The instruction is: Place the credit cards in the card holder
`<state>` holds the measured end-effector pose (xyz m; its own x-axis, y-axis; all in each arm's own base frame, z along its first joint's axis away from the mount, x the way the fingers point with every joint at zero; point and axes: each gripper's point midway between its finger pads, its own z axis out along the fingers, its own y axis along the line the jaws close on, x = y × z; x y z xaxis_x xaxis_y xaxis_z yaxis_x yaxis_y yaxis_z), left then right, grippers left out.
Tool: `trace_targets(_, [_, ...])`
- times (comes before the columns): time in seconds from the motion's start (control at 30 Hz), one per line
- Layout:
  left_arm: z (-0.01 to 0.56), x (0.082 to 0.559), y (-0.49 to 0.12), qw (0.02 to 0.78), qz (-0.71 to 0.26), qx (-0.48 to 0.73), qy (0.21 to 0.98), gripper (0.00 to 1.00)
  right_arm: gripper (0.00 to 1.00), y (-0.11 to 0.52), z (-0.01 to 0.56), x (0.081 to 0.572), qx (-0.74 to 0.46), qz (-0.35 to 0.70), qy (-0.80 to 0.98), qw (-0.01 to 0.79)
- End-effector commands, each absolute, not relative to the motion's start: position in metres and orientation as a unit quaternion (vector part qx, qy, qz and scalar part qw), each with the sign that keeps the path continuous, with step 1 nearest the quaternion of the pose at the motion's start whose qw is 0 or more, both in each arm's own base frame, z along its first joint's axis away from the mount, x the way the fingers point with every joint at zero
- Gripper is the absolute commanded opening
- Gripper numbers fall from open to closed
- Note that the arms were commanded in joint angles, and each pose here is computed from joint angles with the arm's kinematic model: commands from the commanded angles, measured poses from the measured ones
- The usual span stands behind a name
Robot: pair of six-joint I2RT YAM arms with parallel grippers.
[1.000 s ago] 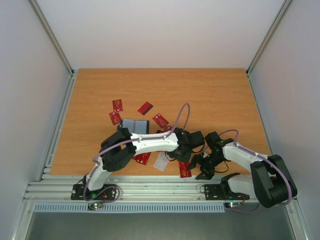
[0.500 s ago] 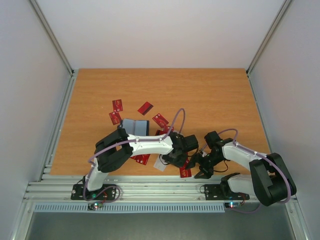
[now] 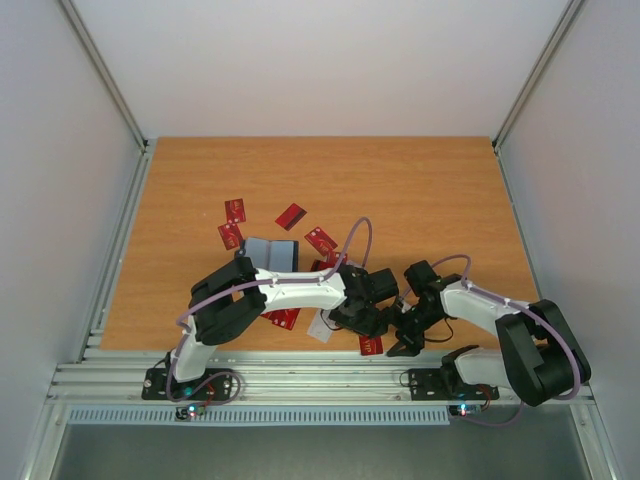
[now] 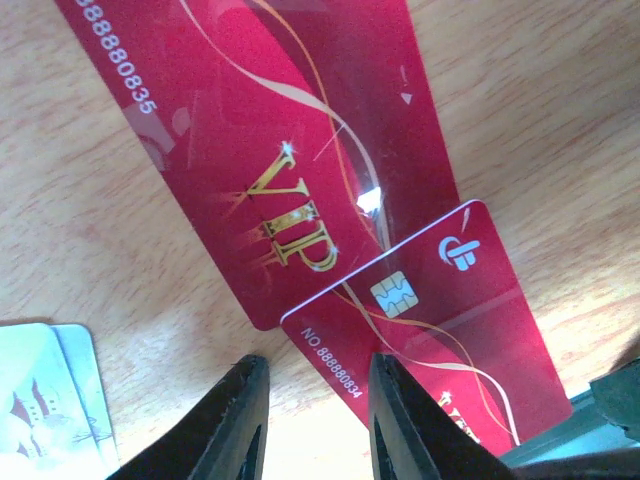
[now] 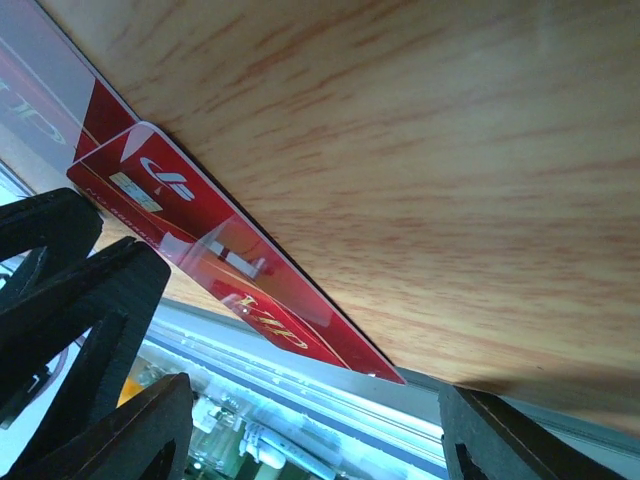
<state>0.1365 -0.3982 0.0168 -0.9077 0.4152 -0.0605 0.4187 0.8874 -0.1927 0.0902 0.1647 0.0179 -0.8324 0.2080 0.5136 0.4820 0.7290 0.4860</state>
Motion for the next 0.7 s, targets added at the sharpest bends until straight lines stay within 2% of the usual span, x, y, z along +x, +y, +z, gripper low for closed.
trace_targets(0.0, [0.005, 0.128, -0.399, -0.006, -0.112, 0.22, 0.969, 0.3, 0.68, 0.175, -0.002, 0.081, -0.17, -0.335, -0.897, 0.232])
trace_targets(0.43, [-0.002, 0.123, -0.39, -0.015, -0.108, 0.218, 0.97, 0.3, 0.65, 0.176, -0.028, 0.078, -0.165, -0.34, -0.904, 0.202])
trace_targets(0.67, [-0.004, 0.12, -0.387, -0.019, -0.108, 0.219, 0.97, 0.3, 0.65, 0.163, -0.03, 0.071, -0.126, -0.257, -0.941, 0.18])
